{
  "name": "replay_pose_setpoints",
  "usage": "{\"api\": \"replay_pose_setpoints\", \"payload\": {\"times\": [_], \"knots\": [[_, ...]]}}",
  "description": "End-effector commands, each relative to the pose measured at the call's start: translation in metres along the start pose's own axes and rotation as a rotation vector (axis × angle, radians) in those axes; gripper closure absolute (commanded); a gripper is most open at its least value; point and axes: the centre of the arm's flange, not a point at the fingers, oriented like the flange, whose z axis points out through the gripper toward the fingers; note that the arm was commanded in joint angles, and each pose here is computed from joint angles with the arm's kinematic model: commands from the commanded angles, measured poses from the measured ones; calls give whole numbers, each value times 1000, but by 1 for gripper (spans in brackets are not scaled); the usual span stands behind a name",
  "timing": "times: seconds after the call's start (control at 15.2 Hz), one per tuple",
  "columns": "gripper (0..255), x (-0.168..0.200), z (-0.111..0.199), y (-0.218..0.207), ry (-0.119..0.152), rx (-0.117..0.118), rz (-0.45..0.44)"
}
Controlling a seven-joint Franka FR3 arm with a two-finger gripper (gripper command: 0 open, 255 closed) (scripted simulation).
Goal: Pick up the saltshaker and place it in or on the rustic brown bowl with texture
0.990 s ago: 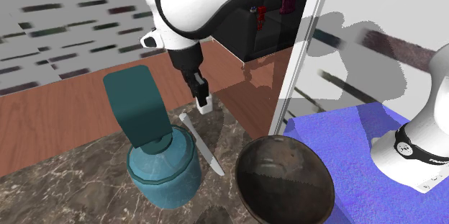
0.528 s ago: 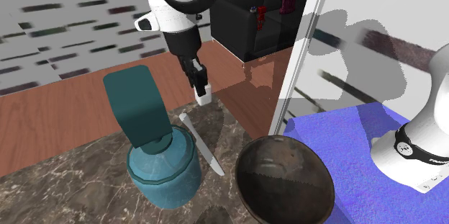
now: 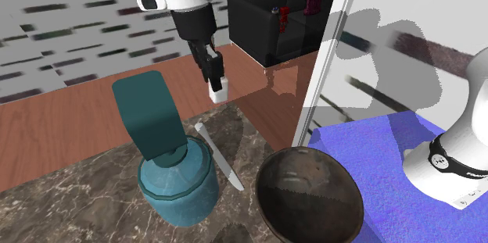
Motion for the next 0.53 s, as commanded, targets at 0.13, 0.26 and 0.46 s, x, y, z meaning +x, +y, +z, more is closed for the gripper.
{"api": "replay_pose_setpoints", "payload": {"times": [0.13,0.26,0.46], "knots": [[255,-3,-21,-2,0,0,0],[255,-4,-31,-4,0,0,0],[255,-6,-47,-5,0,0,0]]}}
